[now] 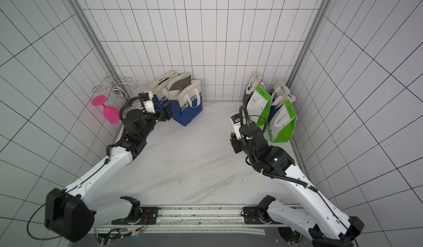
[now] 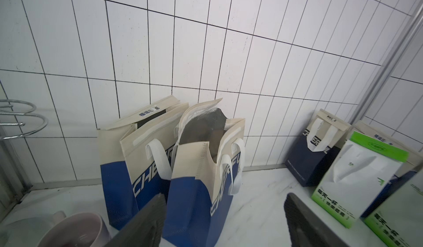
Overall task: Open the takeout bag
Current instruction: Move the takeout bag to the center of the board.
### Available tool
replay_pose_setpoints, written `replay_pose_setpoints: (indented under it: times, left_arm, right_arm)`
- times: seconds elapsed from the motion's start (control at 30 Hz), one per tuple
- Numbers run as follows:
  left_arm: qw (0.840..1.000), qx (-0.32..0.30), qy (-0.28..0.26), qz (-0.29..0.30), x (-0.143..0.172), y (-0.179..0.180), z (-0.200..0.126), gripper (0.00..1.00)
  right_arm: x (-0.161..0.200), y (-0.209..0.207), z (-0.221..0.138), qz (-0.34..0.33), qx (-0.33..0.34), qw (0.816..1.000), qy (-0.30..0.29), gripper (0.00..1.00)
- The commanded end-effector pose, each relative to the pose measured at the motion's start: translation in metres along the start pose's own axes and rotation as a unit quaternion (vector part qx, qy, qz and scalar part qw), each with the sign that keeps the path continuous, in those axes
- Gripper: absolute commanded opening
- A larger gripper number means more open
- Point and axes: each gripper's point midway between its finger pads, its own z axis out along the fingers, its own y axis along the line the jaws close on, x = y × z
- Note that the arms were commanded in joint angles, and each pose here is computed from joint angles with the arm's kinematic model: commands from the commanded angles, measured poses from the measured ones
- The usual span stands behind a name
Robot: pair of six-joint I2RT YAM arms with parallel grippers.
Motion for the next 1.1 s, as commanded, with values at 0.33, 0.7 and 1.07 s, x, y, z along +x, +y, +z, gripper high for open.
replay_pose_setpoints:
  times: [0.33, 0.7, 1.07]
  left_arm:
    - [0.977, 0.11, 0.177, -0.04, 0.092, -0.031, -0.133, 0.8]
    - [0.975, 0.14, 0.172, -0.024, 0.096, -0.039, -0.145, 0.78]
    - [0.975, 0.149, 0.163, -0.02, 0.091, -0.042, -0.149, 0.77]
  right_arm:
    - [-0.032, -0.17, 0.127, 0.274, 0.136, 0.952, -0.013, 0.51]
    - [-0.023, -0.225, 0.18, 0.291, 0.168, 0.942, 0.005, 0.56]
    - [-0.031, -0.24, 0.206, 0.253, 0.145, 0.956, -0.011, 0.55]
